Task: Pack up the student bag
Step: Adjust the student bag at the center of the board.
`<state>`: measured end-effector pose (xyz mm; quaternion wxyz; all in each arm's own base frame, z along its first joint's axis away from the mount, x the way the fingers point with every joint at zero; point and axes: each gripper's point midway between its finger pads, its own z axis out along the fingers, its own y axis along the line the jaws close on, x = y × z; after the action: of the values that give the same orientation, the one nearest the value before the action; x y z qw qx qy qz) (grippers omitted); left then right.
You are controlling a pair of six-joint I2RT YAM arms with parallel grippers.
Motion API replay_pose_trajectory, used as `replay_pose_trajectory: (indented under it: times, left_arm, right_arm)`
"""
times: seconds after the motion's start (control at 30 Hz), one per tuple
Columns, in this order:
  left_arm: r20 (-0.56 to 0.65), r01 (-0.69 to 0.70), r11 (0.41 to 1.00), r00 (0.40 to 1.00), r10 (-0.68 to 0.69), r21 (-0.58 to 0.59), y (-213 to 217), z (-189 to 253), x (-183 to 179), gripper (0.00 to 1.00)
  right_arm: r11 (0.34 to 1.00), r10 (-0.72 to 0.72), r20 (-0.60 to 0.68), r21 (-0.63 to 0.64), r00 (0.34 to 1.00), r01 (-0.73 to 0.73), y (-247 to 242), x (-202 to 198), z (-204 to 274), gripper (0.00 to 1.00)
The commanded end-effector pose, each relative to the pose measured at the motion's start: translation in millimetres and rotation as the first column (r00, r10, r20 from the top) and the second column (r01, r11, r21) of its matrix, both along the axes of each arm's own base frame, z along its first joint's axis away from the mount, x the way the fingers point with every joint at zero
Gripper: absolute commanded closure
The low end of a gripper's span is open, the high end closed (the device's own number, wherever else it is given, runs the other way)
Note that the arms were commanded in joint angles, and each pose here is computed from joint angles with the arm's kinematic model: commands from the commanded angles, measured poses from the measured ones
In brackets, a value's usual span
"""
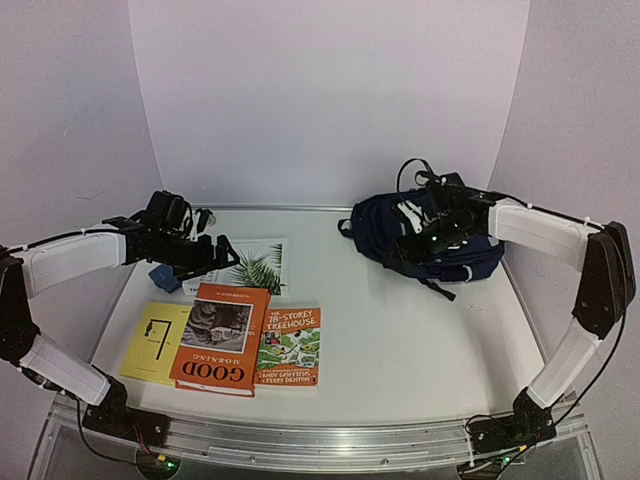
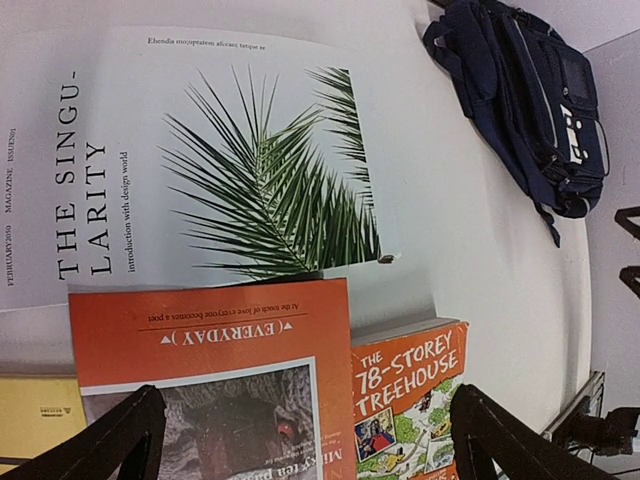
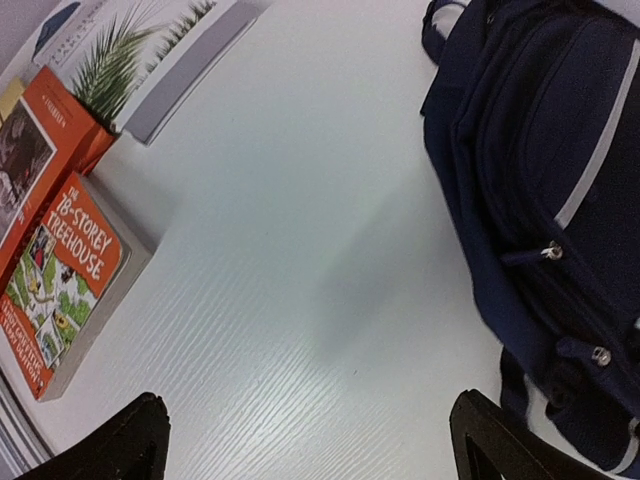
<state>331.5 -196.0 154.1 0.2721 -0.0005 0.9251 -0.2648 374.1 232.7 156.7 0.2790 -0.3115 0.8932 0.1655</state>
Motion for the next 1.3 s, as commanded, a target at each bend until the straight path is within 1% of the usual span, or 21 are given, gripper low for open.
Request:
replay_pose_trajectory:
  times: [0.0, 0.13, 0.3, 0.43, 0.57, 0.67, 0.7, 0.83, 0.93, 0.97, 1.0, 1.13, 1.23, 1.27]
  left_arm:
    - [0.069, 0.014, 0.998, 0.998, -0.009, -0.062, -5.6, 26.5, 3.1, 0.00]
    - [0.077, 0.006, 0.998, 0.997, -0.001, -0.066, -3.6, 30.9, 0.7, 0.00]
    - [0.064, 0.006, 0.997, 0.998, -0.001, -0.074, -2.6, 32.2, -5.2, 0.00]
    - [0.068, -0.004, 0.997, 0.998, 0.010, -0.081, 0.4, 32.8, -9.6, 0.00]
    - [0.059, -0.009, 0.997, 0.998, 0.014, -0.082, 0.9, 31.3, -10.9, 0.00]
    - [0.058, -0.011, 0.996, 0.998, 0.016, -0.087, 1.0, 31.9, -11.5, 0.00]
    - [0.059, -0.011, 0.996, 0.998, 0.016, -0.088, 0.9, 32.2, -11.7, 0.00]
    - [0.056, -0.008, 0.996, 0.998, 0.013, -0.091, 0.0, 31.0, -11.7, 0.00]
    - [0.056, -0.006, 0.996, 0.998, 0.011, -0.093, -1.0, 30.8, -10.6, 0.00]
    - [0.058, -0.004, 0.995, 0.998, 0.009, -0.095, -1.7, 31.0, -10.1, 0.00]
    - [0.058, -0.004, 0.995, 0.998, 0.009, -0.096, -1.9, 30.9, -9.5, 0.00]
    - [0.057, 0.000, 0.995, 0.998, 0.006, -0.096, -3.8, 29.8, -6.7, 0.00]
    - [0.054, 0.004, 0.995, 0.999, 0.001, -0.096, -5.2, 28.0, -5.2, 0.00]
    - [0.054, 0.006, 0.995, 0.999, -0.001, -0.098, -5.8, 27.8, -4.8, 0.00]
  right_arm:
    - [0.992, -0.089, 0.135, -0.075, 0.987, 0.100, -1.8, 57.5, 14.9, 0.02]
    - [0.984, -0.111, 0.180, -0.122, 0.977, 0.134, 1.6, 90.6, 17.8, 0.02]
    - [0.963, -0.152, 0.219, -0.187, 0.964, 0.194, 1.7, 127.5, 6.4, 0.02]
    - [0.947, -0.158, 0.206, -0.246, 0.966, 0.208, 3.0, 146.4, -24.9, 0.02]
    - [0.927, -0.154, 0.193, -0.312, 0.969, 0.209, -1.0, 155.4, -54.7, 0.02]
    - [0.906, -0.151, 0.188, -0.365, 0.970, 0.212, -6.8, 158.9, -73.8, 0.06]
    - [0.897, -0.150, 0.190, -0.387, 0.970, 0.215, -9.9, 160.0, -79.2, 0.09]
    - [0.860, -0.139, 0.191, -0.463, 0.972, 0.214, -22.1, 159.4, -96.0, 0.26]
    - [0.853, -0.129, 0.169, -0.483, 0.977, 0.196, -26.0, 151.6, -104.3, 0.41]
    - [0.854, -0.125, 0.161, -0.484, 0.979, 0.189, -26.2, 148.3, -105.7, 0.49]
    - [0.856, -0.123, 0.149, -0.484, 0.981, 0.181, -26.8, 144.5, -108.2, 0.54]
    - [0.869, -0.117, 0.099, -0.470, 0.988, 0.151, -28.4, 125.9, -112.4, 0.80]
    - [0.882, -0.116, 0.062, -0.452, 0.991, 0.131, -29.6, 109.3, -111.3, 0.96]
    - [0.893, -0.113, 0.045, -0.434, 0.993, 0.122, -27.8, 103.1, -109.2, 0.99]
